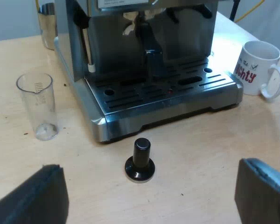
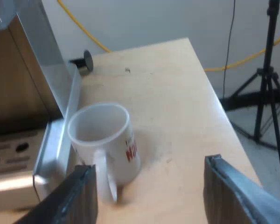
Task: Remove mug from coffee machine
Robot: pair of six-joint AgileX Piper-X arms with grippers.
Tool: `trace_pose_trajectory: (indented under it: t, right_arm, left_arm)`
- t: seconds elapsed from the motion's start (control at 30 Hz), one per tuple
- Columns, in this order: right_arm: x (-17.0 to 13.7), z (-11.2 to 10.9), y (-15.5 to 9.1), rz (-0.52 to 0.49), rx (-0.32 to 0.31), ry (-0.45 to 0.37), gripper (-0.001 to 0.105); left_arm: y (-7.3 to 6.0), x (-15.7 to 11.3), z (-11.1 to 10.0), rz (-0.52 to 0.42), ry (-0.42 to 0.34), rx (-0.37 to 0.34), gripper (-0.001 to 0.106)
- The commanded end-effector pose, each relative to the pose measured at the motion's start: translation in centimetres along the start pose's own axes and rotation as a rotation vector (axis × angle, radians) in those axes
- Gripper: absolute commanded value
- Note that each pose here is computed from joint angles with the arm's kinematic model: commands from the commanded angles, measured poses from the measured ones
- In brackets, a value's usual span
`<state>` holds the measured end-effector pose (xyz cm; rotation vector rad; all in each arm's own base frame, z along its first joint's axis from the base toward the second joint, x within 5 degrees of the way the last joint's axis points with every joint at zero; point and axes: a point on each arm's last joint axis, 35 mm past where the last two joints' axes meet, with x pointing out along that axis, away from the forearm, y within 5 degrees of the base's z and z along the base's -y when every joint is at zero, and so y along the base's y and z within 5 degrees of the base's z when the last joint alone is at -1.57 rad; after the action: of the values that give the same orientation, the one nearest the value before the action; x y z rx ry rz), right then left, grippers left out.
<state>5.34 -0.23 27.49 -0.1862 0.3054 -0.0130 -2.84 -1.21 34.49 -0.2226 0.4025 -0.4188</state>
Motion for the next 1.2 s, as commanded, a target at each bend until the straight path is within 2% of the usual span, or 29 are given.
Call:
trace_pose_trajectory:
  t: [0.03, 0.1, 0.37, 0.53, 0.73, 1.2]
  right_arm:
    - [-0.1, -0.4, 0.1, 0.005, 0.014, 0.047, 0.052]
    - [-0.1, -0.8, 0.1, 0.011, 0.019, 0.080, 0.052]
    - [0.0, -1.0, 0.2, 0.011, 0.067, 0.091, 0.052]
    - [0.0, -1.2, 0.2, 0.021, 0.067, 0.110, 0.052]
    - [-0.2, -2.4, 0.5, 0.048, 0.036, 0.216, 0.052]
    - [-0.3, -3.0, 0.7, 0.092, 0.042, 0.271, 0.052]
  left_arm:
    - [0.0, 0.0, 0.3, 0.004, 0.002, -0.013, 0.087]
    - [0.0, 0.0, 0.3, 0.004, 0.002, -0.013, 0.087]
    - [0.0, 0.0, 0.4, 0.030, -0.006, -0.012, 0.087]
    - [0.4, 0.3, 0.5, 0.088, -0.034, -0.006, 0.087]
    - [1.0, 1.7, 0.6, 0.084, -0.069, 0.007, 0.087]
    - [2.4, 4.3, -1.3, 0.099, 0.020, -0.026, 0.087]
